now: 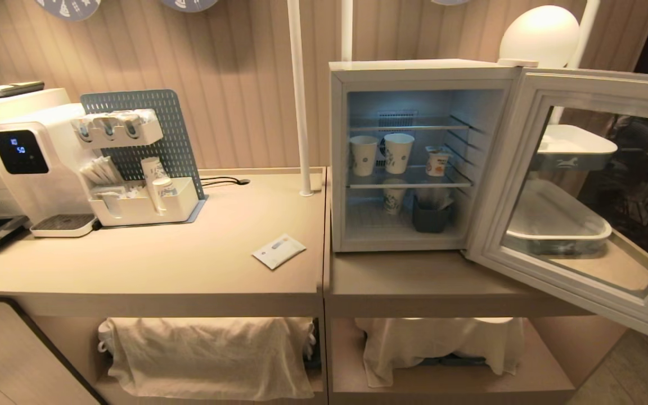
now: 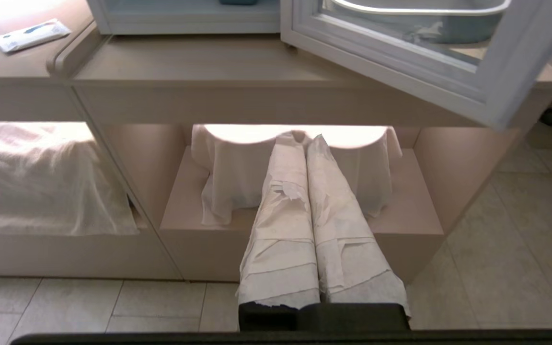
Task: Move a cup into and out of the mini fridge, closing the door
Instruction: Close the freezer door
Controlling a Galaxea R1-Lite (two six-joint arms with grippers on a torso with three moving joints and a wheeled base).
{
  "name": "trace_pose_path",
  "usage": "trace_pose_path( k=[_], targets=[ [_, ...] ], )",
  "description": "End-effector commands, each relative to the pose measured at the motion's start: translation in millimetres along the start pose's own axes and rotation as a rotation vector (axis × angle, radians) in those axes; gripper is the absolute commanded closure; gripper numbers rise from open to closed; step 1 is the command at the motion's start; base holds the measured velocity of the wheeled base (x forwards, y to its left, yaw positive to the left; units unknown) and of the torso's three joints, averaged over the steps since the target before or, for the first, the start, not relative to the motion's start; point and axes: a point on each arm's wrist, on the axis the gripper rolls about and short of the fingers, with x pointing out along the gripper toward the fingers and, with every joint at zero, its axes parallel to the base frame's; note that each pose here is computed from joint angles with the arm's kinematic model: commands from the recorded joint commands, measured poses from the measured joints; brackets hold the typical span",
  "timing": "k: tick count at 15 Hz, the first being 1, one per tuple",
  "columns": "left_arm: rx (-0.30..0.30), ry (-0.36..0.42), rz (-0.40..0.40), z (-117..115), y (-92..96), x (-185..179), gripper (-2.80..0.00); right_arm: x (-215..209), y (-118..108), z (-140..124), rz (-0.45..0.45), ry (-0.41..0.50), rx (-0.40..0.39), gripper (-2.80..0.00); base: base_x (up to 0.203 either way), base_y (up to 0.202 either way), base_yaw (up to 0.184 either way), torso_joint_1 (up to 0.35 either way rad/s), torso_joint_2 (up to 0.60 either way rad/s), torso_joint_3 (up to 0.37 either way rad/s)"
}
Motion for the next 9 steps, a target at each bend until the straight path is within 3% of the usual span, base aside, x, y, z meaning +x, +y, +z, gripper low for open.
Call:
trace_pose_path(
  k=[1, 3, 9],
  targets=[
    [0.0, 0.0, 0.001, 0.0, 0.0, 0.0, 0.0, 0.1, 0.0, 0.0, 0.0, 0.003, -0.001, 0.0, -0.199, 0.0, 0.004, 0.004, 0.0, 0.001],
    [0.0, 0.0, 0.001, 0.0, 0.0, 0.0, 0.0, 0.1, 0.0, 0.0, 0.0, 0.003, -0.001, 0.0, -0.154, -0.001, 0.005, 0.003, 0.0, 0.004],
    [0.0, 0.0, 0.001, -0.1, 0.0, 0.0, 0.0, 0.1, 0.0, 0.0, -0.001, 0.003, 0.001, 0.0, 0.0, -0.036, -0.007, 0.002, 0.0, -0.001]
  ],
)
